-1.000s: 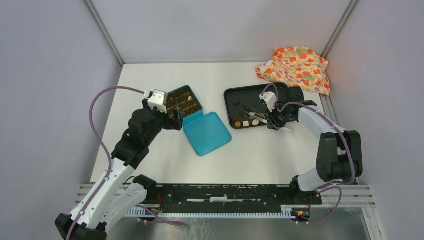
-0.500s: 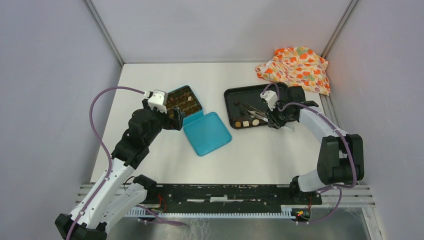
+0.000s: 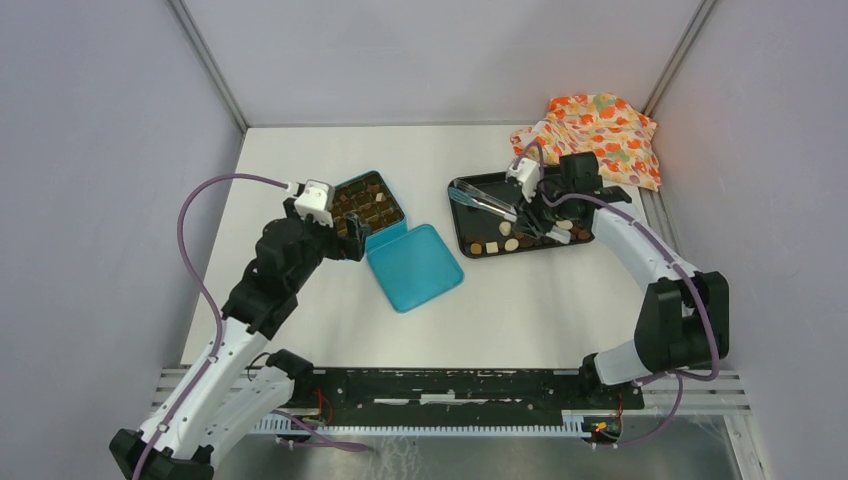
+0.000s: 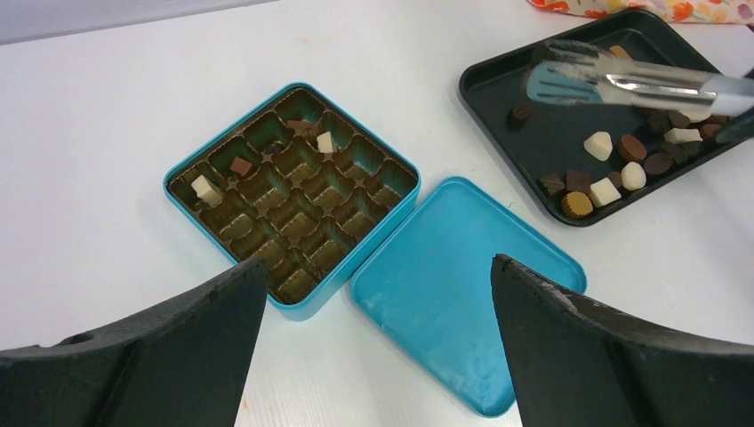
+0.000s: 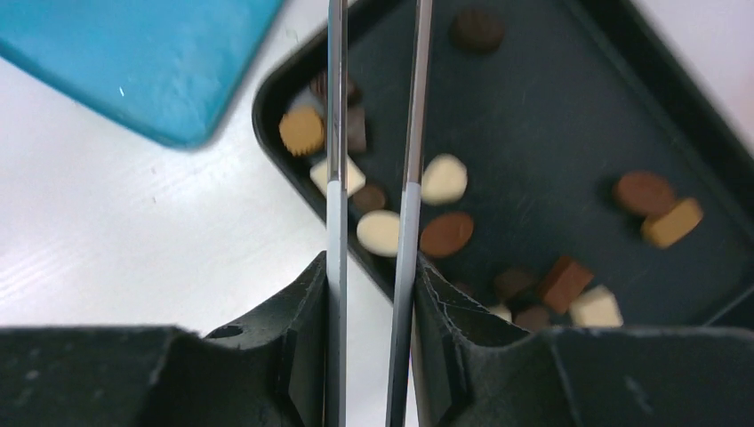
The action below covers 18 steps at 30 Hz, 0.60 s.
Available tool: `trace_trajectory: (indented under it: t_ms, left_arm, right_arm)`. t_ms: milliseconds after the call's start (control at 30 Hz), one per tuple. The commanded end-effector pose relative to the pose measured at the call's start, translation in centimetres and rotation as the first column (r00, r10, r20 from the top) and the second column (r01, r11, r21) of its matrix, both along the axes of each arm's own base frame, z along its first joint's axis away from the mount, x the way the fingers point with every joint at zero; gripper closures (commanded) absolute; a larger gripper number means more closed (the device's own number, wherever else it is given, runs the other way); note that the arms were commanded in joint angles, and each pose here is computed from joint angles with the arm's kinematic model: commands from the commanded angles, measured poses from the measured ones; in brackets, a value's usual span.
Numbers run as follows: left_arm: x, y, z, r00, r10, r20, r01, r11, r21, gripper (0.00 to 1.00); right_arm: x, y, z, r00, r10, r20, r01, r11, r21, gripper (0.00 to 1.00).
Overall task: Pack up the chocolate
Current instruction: Pick up the fake chocolate from the plate.
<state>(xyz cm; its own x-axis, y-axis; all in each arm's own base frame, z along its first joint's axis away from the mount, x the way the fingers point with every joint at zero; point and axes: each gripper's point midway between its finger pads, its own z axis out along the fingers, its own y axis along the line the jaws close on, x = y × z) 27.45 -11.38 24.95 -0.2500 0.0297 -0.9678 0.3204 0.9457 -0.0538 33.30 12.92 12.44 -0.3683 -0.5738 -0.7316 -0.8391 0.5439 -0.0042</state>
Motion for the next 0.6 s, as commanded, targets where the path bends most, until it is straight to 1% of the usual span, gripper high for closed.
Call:
trace_trajectory:
  t_ms: [0,167,333,567]
  left_arm:
    - [-0.1,-0.1,2.0,0.999,-0.007,0.051,0.008,1.0,-0.027,0.0]
    - [-0.1,0.1,2.2,0.998,-0.001,0.059,0.003,1.0,-0.028,0.0]
    - [-0.2,0.2,2.2,0.998,0.003,0.058,-0.002,1.0,-0.028,0.0]
    - [-0.1,0.3,2.2,0.998,0.01,0.061,-0.008,1.0,-0.025,0.0]
  right_arm:
    - [3.3,4.6,5.8,0.987,0.092,0.133,-0.105,0.99,0.094,0.89]
    - [5.4,8.7,7.8,0.977,0.133,0.169,-0.15,0.984,0.092,0.89]
    - [7.1,12.8,8.7,0.969,0.176,0.17,-0.193,0.977,0.086,0.88]
    - [8.4,17.1,8.4,0.964,0.213,0.16,-0.227,0.971,0.075,0.87]
